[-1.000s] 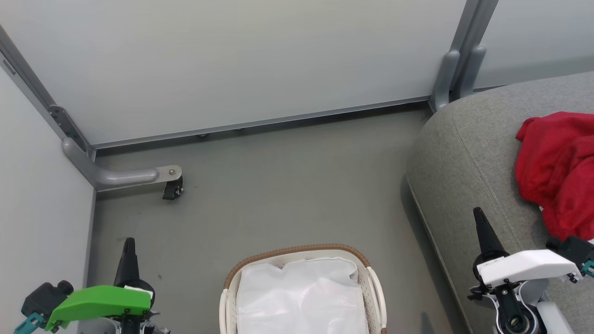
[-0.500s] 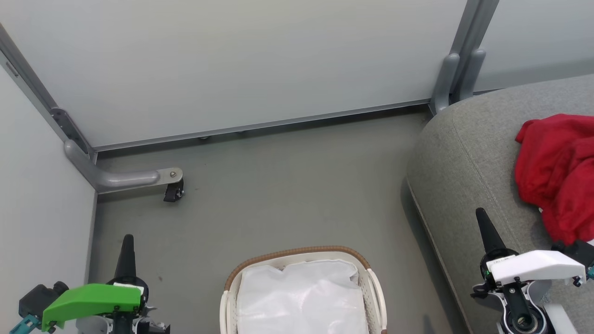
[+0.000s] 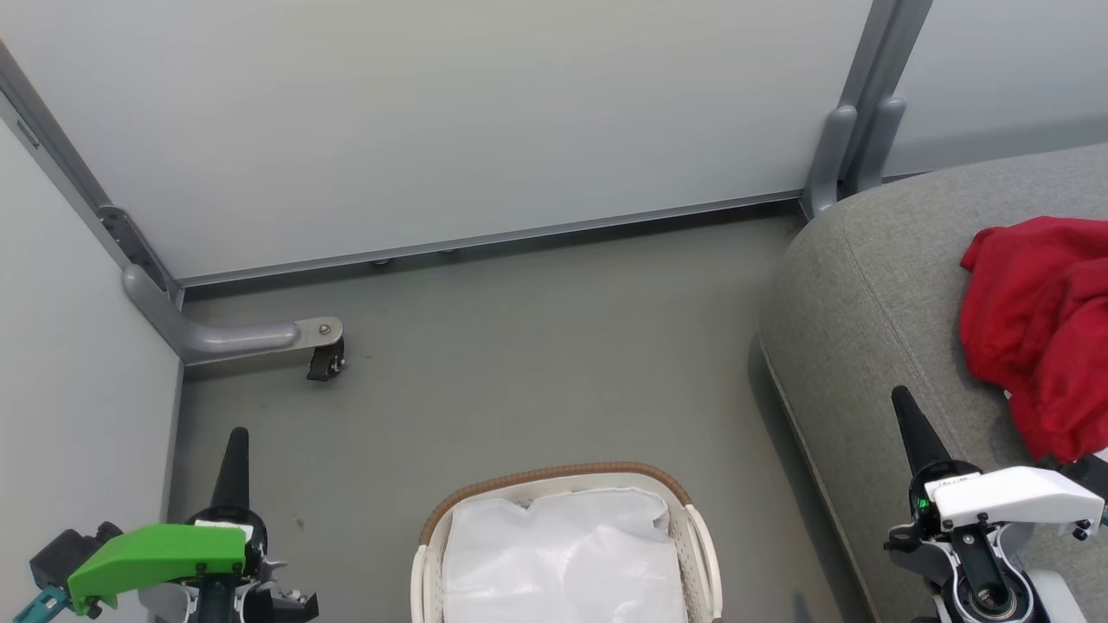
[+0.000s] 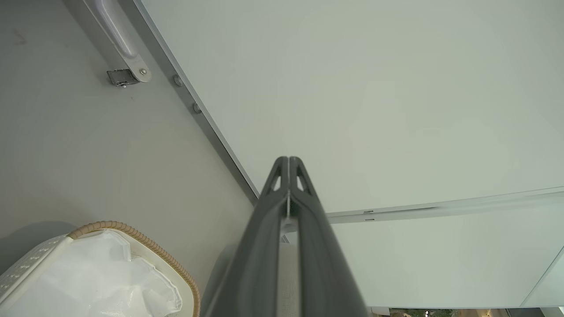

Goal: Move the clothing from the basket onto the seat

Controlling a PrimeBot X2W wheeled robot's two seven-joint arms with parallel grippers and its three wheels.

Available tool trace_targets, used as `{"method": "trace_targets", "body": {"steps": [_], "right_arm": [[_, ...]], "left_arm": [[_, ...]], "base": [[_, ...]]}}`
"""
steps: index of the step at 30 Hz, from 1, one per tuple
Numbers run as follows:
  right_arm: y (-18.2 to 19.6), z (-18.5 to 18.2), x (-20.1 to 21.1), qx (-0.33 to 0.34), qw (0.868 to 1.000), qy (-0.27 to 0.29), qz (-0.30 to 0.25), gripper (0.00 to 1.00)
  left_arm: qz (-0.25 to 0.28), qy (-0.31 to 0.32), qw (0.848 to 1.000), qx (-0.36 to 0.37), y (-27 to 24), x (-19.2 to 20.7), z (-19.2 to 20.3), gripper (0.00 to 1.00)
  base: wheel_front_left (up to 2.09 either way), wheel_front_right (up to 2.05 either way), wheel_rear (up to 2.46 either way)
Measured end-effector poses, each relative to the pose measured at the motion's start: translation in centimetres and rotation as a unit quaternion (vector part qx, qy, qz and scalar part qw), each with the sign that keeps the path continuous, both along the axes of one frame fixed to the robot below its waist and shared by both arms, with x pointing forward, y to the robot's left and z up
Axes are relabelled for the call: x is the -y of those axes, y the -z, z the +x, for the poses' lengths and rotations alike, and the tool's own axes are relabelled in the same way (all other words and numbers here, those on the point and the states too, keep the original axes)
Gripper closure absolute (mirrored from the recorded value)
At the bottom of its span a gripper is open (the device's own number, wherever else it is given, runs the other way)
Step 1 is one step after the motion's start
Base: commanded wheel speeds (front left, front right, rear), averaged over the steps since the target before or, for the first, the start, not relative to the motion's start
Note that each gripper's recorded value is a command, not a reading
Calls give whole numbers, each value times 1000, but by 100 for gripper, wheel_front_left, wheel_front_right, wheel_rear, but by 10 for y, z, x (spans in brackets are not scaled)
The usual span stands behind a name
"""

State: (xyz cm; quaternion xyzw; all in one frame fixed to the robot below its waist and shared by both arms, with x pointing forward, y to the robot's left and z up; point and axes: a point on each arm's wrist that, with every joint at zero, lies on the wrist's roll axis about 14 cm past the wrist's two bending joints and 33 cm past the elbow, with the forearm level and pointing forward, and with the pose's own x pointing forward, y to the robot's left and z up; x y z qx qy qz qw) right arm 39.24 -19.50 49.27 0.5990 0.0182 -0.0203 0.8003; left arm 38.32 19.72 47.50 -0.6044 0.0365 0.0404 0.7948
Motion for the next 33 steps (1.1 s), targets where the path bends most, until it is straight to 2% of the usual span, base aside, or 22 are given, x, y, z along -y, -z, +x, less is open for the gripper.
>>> {"method": "trace_targets", "body": {"steps": [33], "right_arm": [[-12,-2,3,22,992,-2,122,100]], "left_arm": [[-117,2,992,37,-22,-1,3,100]], "base": [[0,0,0]]}}
